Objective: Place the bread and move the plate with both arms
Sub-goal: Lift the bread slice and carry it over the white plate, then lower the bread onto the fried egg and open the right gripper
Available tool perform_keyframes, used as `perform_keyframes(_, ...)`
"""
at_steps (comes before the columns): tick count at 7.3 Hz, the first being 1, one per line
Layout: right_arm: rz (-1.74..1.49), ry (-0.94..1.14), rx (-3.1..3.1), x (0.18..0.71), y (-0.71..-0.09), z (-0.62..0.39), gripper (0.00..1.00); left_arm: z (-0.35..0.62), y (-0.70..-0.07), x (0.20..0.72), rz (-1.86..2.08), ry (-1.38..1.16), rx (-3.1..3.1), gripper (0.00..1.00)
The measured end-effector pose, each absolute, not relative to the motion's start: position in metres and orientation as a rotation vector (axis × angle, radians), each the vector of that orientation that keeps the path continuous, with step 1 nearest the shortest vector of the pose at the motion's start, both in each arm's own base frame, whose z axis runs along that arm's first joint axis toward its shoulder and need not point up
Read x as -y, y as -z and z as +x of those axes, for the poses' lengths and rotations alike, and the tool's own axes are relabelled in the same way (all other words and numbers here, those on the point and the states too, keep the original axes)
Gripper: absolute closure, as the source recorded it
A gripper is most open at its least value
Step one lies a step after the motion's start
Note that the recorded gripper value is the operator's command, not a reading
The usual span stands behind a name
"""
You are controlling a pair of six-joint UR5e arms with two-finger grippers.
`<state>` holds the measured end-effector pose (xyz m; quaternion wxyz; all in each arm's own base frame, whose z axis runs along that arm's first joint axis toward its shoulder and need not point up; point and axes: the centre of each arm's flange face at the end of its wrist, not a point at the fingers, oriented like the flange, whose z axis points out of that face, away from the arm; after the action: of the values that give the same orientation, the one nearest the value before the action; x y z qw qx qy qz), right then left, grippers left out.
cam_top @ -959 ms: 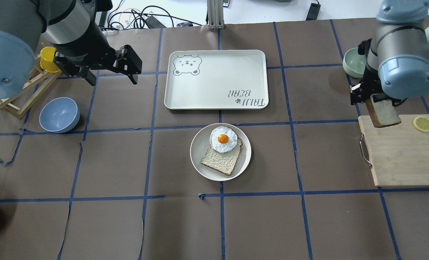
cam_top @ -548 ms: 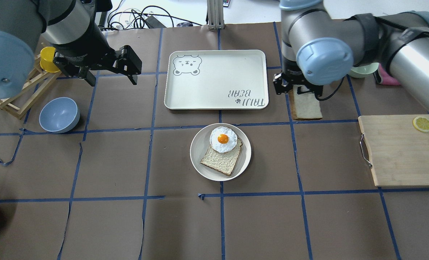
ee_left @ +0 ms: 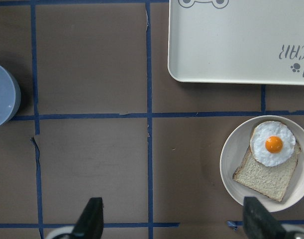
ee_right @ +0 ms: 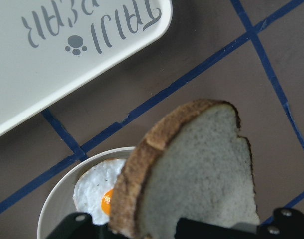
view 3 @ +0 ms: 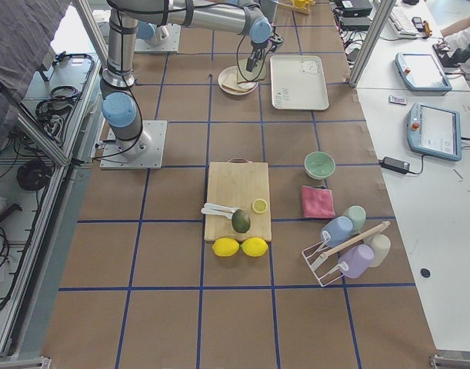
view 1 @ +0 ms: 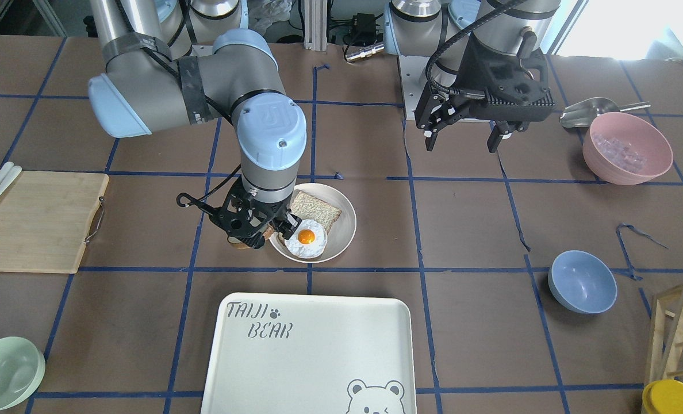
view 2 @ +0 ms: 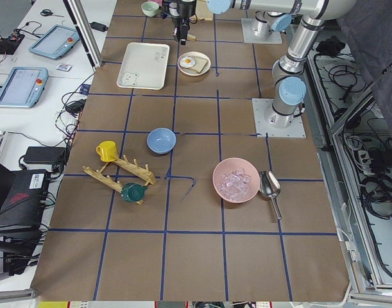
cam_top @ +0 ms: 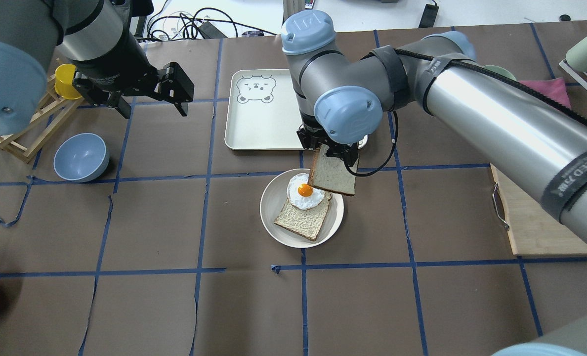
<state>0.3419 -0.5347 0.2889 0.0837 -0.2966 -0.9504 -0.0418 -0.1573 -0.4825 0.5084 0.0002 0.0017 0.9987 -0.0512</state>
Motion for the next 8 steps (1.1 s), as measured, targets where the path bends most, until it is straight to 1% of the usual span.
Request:
perform_keyframes(2, -0.995, 0.148, 2.805, 0.528, -0.261, 0.374, 1.0, -0.157, -0.508, 0.482, 0.005, 0.159, -3.137, 0.0)
perform_keyframes(6, -1.099, 0.233, 2.755, 0.51, -0.232, 0.384, 1.0, -0.158, -0.509, 0.482, 0.007, 0.158, -3.138, 0.0)
perform_keyframes(7, -1.11, 0.243, 2.746, 0.508, -0.228, 0.384, 0.91, -0.158, -0.509, 0.481, 0.007, 0.159, -3.137, 0.0)
perform_keyframes(8, -1.114, 0.249, 2.741, 0.507, -0.225, 0.384, 0.88, -0.158, -0.509, 0.481, 0.008, 0.159, -3.137, 0.0)
